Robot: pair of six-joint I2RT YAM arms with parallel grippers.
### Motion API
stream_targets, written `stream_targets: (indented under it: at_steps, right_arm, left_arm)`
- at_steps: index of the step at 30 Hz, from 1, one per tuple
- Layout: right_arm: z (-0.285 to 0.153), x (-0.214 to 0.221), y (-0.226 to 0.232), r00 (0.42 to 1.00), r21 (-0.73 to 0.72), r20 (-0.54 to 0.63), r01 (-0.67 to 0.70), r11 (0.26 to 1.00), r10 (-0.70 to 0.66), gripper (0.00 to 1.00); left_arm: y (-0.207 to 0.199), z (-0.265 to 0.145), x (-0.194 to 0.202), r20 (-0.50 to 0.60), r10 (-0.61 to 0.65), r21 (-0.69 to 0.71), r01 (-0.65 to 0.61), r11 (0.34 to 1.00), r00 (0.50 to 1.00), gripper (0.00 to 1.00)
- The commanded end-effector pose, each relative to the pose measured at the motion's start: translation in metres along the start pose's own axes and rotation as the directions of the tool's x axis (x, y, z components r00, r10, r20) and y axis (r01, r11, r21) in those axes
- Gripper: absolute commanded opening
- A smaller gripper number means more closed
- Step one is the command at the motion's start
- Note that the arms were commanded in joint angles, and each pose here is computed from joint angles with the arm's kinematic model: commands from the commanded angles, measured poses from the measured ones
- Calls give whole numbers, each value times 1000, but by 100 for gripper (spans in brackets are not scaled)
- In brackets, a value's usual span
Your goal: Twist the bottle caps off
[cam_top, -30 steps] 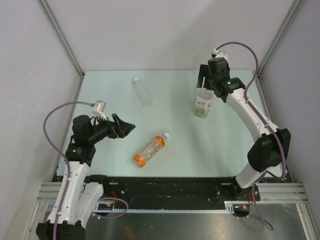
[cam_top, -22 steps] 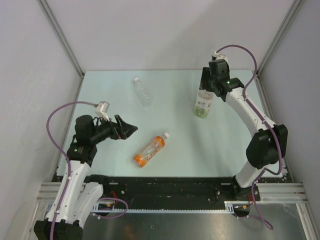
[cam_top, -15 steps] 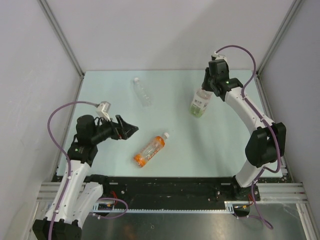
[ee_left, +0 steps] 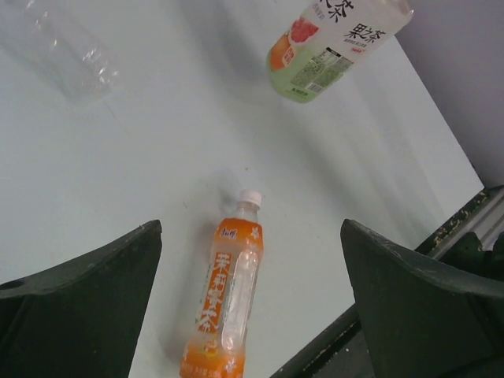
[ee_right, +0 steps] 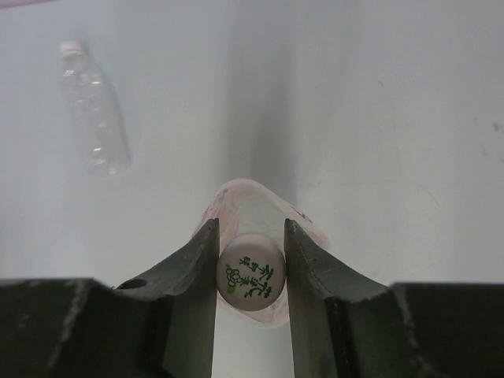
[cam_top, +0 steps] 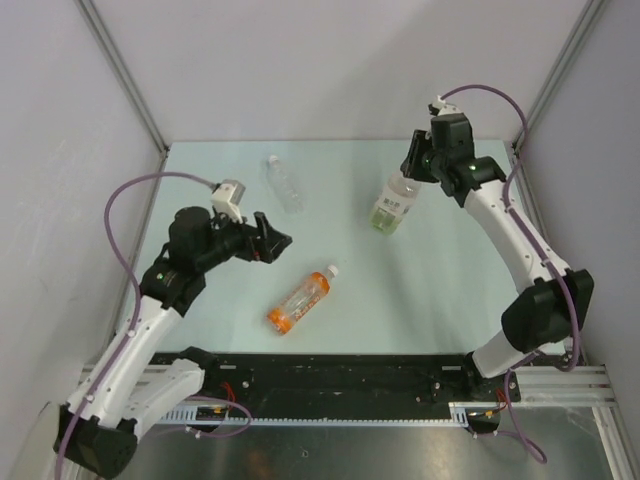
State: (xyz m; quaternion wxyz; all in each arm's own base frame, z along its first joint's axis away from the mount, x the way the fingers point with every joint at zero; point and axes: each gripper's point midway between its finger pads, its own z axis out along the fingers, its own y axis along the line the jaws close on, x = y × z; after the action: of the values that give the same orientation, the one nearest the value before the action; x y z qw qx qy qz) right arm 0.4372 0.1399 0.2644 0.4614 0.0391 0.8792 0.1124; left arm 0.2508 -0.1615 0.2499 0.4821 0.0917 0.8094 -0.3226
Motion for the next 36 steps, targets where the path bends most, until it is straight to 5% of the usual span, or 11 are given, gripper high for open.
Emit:
stream_targets:
  at_steps: [1,7,24,36]
  right_arm:
    - [-49,-28,29,997,-192,38,-62,979,71,0]
    - [-67,-4,43,978,-401,-96,-210,892,187,0]
    - [-98,42,54,860,-384,-296,-507,772,416,0]
    - [-112,52,79,844,-435,-367,-528,730,392,0]
  left_arm:
    - [-7,11,-19,3,150,-101,-149,984,989,100]
    - [-38,42,-9,-89,275,-108,-284,953,957,99]
    - [-136,102,25,-162,606,-18,-617,787,779,100]
    - [-125,121,58,-243,673,-69,-705,706,698,99]
